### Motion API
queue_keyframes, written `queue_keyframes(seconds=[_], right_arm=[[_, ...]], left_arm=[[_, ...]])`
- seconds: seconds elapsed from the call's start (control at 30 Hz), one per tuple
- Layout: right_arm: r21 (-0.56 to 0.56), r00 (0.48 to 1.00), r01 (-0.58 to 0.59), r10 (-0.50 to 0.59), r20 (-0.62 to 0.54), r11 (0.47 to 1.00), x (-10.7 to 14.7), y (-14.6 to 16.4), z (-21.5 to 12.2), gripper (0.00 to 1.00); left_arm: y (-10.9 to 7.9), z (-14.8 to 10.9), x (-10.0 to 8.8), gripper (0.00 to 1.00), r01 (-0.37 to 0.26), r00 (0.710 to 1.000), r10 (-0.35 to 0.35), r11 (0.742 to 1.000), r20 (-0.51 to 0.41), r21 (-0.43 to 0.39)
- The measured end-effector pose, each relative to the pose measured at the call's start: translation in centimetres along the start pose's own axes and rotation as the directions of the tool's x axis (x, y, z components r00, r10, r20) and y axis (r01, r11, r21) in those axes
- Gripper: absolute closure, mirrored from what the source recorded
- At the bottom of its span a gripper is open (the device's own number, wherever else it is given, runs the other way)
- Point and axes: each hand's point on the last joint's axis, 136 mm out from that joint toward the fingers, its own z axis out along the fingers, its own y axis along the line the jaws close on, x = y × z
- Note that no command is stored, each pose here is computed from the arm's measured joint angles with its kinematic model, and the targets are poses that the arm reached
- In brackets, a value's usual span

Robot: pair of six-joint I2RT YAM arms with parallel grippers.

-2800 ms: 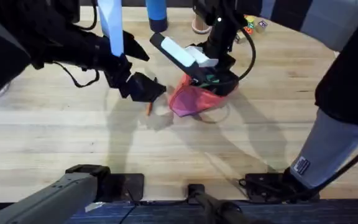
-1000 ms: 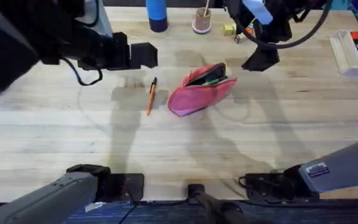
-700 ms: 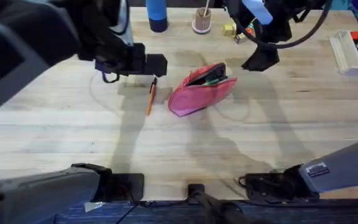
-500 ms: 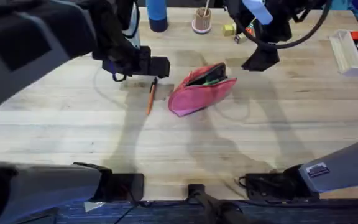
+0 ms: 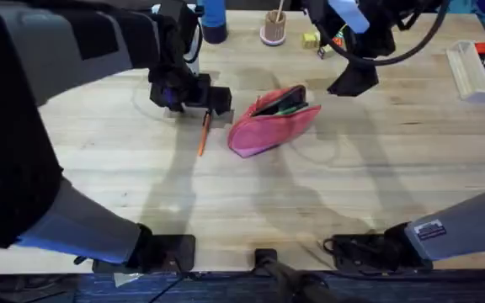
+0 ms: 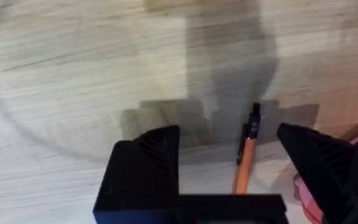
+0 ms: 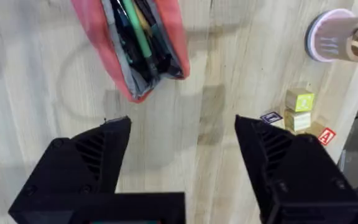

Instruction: Unzip the bag, pick up the pens from the table one at a time and place them inside, then zip the bag closed.

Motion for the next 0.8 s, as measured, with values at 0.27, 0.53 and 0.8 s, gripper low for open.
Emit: queue_keyframes(seconds=[0.27, 0.53, 0.8], right_arm=[[-0.001, 1.000, 0.000, 0.000, 0.000, 1.000, 0.0, 0.0, 0.0, 0.005], [0.000, 1.000, 0.000, 0.000, 0.000, 1.000, 0.0, 0.0, 0.0, 0.005], [0.000, 1.000, 0.000, 0.000, 0.000, 1.000, 0.0, 0.0, 0.0, 0.005]], left_arm=[[-0.1, 0.3, 0.2, 0.006, -0.031, 0.999, 0.030, 0.998, -0.017, -0.055], [-0.9, 0.4, 0.3, 0.201, -0.064, 0.998, 0.063, 0.995, -0.016, -0.078], [-2.0, 0.5, 0.4, 0.598, -0.083, 0.996, 0.083, 0.995, -0.014, -0.057]])
